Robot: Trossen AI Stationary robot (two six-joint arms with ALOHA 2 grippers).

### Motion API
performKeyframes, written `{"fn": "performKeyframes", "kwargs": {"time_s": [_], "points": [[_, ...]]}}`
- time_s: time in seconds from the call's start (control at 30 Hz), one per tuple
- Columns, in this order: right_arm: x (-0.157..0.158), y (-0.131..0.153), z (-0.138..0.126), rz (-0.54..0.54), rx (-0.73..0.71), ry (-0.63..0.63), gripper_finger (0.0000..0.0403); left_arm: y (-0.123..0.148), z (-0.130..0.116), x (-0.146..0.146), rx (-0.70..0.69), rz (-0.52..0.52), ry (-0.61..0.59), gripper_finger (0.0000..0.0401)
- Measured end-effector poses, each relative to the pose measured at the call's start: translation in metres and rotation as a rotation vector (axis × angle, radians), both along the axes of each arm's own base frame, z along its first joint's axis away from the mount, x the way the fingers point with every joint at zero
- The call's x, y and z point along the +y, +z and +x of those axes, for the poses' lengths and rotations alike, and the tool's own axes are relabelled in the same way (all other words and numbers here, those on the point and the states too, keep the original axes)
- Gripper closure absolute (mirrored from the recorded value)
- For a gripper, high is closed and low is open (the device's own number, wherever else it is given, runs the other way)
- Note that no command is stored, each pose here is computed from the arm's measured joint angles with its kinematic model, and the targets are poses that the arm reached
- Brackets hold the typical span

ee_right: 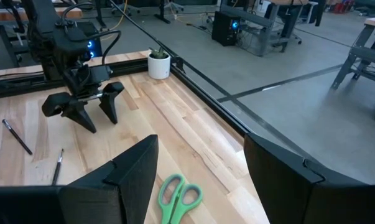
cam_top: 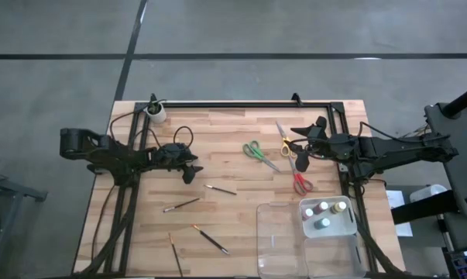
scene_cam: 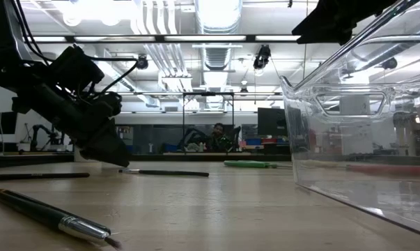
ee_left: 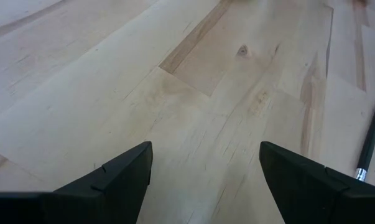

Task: Pick & Place Paint Supplies
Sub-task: Put the top silver paintbrush into the right transparent bin

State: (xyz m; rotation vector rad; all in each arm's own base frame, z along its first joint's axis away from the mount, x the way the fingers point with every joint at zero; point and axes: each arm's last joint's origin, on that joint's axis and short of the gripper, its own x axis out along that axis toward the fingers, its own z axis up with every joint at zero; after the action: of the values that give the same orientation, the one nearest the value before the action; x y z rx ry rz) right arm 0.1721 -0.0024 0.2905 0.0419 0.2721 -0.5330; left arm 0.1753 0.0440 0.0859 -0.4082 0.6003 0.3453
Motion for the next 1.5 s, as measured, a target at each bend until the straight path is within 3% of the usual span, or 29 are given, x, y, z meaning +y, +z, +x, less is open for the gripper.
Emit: {"fn": "performKeyframes", "kwargs": {"time_s": [0.5,0.63,0.8,0.9,1.0,1.13,1.27,1.5], "points": [[0.0,0.002,0.001,-0.002,-0.022,0.0,0.0168,0.002,0.001,0.0,-0.023,0.029,-0.016,0.0098],[0.0,0.009,0.003,-0.049,-0.071,0.005,0.0168,0.003,0.002,0.0,-0.025,0.045,-0.026,0.0098],[0.004,0.009,0.005,0.12,-0.15,0.068,0.0168,0.003,0.002,0.001,-0.025,0.047,-0.024,0.0098],[0.006,0.006,0.01,0.147,-0.135,0.132,0.0168,0.003,0.002,0.001,-0.027,0.035,-0.015,0.0098],[0.006,-0.001,0.021,0.151,-0.106,0.141,0.0168,0.002,0.002,0.001,-0.026,0.034,-0.015,0.0098],[0.011,-0.01,0.044,0.194,-0.059,0.273,0.0168,0.003,0.002,0.001,-0.029,0.034,-0.014,0.0098],[0.012,-0.01,0.069,0.126,-0.052,0.304,0.0168,0.004,0.002,0.001,-0.036,0.05,-0.024,0.0098],[0.014,-0.025,0.113,0.085,0.167,0.323,0.0168,0.004,0.003,0.001,-0.039,0.057,-0.028,0.0097]]}}
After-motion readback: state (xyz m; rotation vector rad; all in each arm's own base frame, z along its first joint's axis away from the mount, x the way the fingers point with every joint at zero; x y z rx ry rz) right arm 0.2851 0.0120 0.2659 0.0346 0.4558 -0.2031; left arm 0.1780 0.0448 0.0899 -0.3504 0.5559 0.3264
